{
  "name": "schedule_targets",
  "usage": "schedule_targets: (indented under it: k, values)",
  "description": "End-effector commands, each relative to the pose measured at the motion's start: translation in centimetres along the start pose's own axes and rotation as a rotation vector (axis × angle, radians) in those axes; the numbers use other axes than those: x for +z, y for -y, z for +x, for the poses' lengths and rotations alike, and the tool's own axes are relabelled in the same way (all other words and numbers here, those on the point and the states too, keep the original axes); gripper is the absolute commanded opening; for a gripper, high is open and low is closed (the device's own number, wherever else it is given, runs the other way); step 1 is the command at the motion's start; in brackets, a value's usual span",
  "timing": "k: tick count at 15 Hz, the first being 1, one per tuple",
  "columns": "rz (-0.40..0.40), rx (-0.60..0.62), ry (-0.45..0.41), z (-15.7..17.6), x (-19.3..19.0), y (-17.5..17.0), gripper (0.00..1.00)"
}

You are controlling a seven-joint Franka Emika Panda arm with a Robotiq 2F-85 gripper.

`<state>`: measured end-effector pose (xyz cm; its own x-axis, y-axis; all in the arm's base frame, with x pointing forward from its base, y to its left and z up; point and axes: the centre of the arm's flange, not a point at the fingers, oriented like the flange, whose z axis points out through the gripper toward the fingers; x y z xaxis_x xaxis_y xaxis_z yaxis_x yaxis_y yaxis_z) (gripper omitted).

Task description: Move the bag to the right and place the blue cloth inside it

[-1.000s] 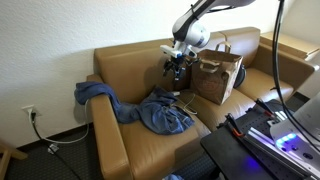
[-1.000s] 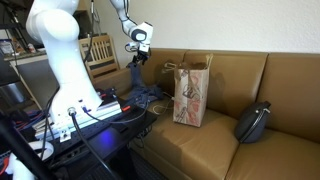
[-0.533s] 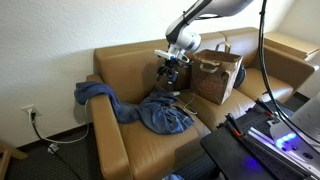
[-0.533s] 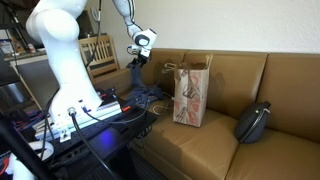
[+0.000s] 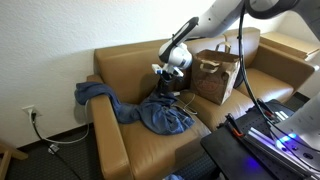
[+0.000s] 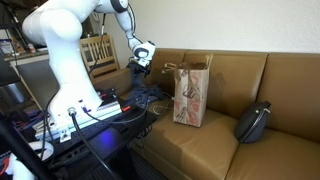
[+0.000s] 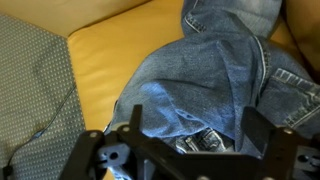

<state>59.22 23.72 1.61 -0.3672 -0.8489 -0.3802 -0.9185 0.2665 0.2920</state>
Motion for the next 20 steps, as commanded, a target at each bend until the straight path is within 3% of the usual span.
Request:
schedule_targets:
  k: [1,4,5,8,15,20]
  values:
    - [0.104,0.157,-0.081,-0.6,6.3,2.8,1.00]
    - [0.137,0.276,-0.120,0.1,7.8,2.3,1.00]
    - [0.113,0.225,-0.118,0.9,7.4,0.7,1.00]
    - [0.127,0.264,-0.122,0.8,7.8,1.1,1.00]
    - [0.167,0.724,-0.084,3.1,12.0,2.9,1.00]
    - [0.193,0.851,-0.009,2.3,14.3,3.3,1.00]
